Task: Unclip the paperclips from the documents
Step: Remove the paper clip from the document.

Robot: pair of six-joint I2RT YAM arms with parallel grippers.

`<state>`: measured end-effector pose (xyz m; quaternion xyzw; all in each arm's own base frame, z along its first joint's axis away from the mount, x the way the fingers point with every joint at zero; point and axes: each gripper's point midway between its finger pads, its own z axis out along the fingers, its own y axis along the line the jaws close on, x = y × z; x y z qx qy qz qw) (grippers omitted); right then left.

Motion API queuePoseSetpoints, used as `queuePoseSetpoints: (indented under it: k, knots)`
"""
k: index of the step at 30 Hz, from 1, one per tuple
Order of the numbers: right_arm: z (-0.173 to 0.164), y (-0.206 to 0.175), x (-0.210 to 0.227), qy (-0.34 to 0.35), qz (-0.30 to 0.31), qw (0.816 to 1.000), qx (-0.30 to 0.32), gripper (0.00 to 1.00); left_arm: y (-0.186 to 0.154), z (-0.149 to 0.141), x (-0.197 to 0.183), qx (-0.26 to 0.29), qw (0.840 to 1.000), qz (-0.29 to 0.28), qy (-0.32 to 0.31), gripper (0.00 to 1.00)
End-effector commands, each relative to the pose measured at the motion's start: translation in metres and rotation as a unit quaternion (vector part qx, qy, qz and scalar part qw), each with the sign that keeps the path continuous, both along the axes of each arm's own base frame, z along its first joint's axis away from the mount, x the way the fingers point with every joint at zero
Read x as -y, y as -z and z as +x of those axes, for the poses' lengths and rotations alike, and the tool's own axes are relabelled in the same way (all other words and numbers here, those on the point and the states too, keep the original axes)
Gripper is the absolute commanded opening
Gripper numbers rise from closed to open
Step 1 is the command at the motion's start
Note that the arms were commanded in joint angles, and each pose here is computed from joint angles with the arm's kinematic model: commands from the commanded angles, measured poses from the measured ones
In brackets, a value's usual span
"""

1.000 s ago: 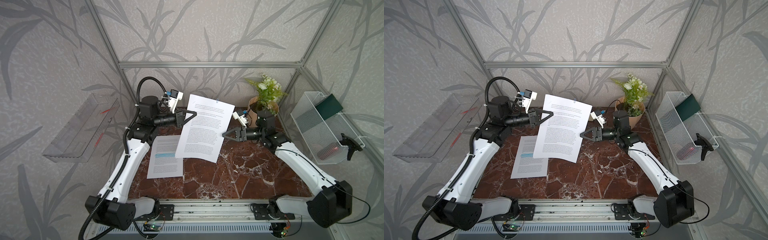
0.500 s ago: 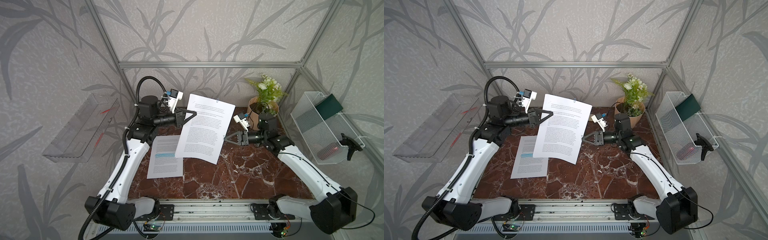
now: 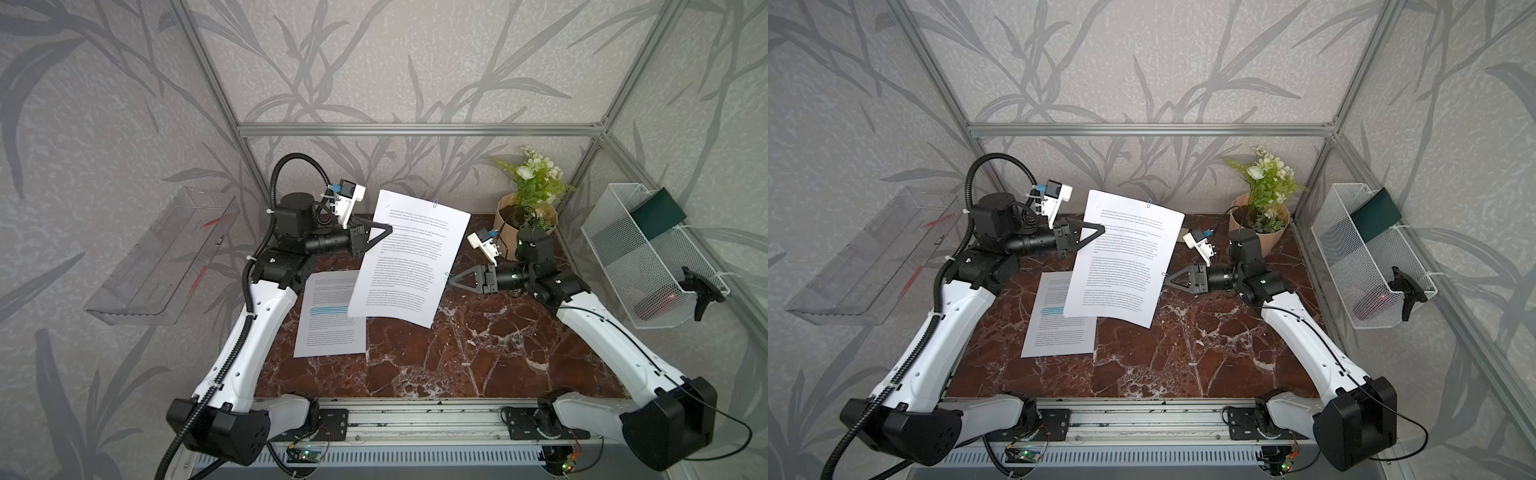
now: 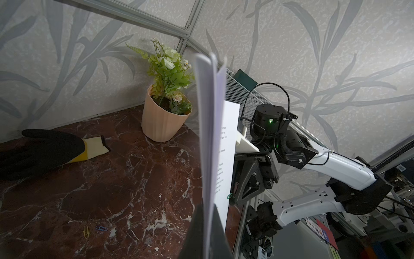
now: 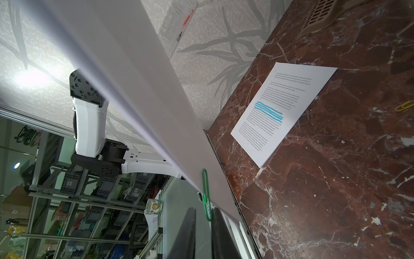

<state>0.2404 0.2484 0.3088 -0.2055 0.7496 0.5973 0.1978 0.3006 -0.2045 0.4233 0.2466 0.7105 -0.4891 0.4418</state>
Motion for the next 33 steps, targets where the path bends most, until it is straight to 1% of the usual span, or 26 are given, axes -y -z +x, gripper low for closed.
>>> queuePoseSetpoints:
  k: [1,4,6,9,14,17,18,20,21,25,28,31,33]
  knots:
    - [-0.006,-0.009,0.004,0.000,0.004,1.000,0.021,0.17,-0.016,-0.012,-0.004,0.033,0.999,-0.002,0.005,0.00]
    - [-0.005,-0.010,0.003,0.000,0.006,1.000,0.023,0.17,-0.016,-0.012,-0.004,0.033,0.999,-0.003,0.005,0.00]
    - [-0.004,-0.012,0.003,0.001,0.008,1.000,0.025,0.15,-0.016,-0.012,-0.004,0.033,0.999,-0.003,0.005,0.00]
    - [-0.002,-0.013,0.002,0.002,0.011,1.000,0.025,0.10,-0.016,-0.012,-0.003,0.032,0.999,-0.004,0.006,0.00]
    - [-0.001,-0.014,0.001,0.001,0.013,1.000,0.026,0.00,-0.016,-0.014,-0.003,0.033,0.999,-0.006,0.009,0.00]
    - [0.001,-0.016,0.001,0.001,0.016,1.000,0.026,0.00,-0.015,-0.016,-0.003,0.034,0.999,-0.005,0.011,0.00]
    - [0.001,-0.016,0.001,0.002,0.016,1.000,0.026,0.03,-0.016,-0.017,-0.003,0.034,0.999,-0.006,0.012,0.00]
    - [0.002,-0.016,0.001,0.004,0.015,0.999,0.028,0.22,-0.016,-0.018,-0.003,0.034,0.999,-0.006,0.013,0.00]
    - [0.003,-0.015,0.000,0.005,0.015,0.999,0.028,0.27,-0.016,-0.019,-0.003,0.036,0.999,-0.006,0.014,0.00]
    - [0.007,-0.018,-0.001,0.007,0.022,0.999,0.030,0.28,-0.016,-0.019,-0.003,0.035,0.999,-0.008,0.016,0.00]
    - [0.009,-0.021,-0.002,0.007,0.025,0.999,0.033,0.24,-0.018,-0.021,-0.003,0.038,0.999,-0.009,0.017,0.00]
    - [0.010,-0.021,-0.002,0.009,0.025,0.999,0.035,0.24,-0.018,-0.022,-0.003,0.039,0.999,-0.011,0.019,0.00]
    - [0.011,-0.021,-0.001,0.013,0.023,0.999,0.038,0.27,-0.021,-0.024,-0.003,0.043,0.999,-0.013,0.021,0.00]
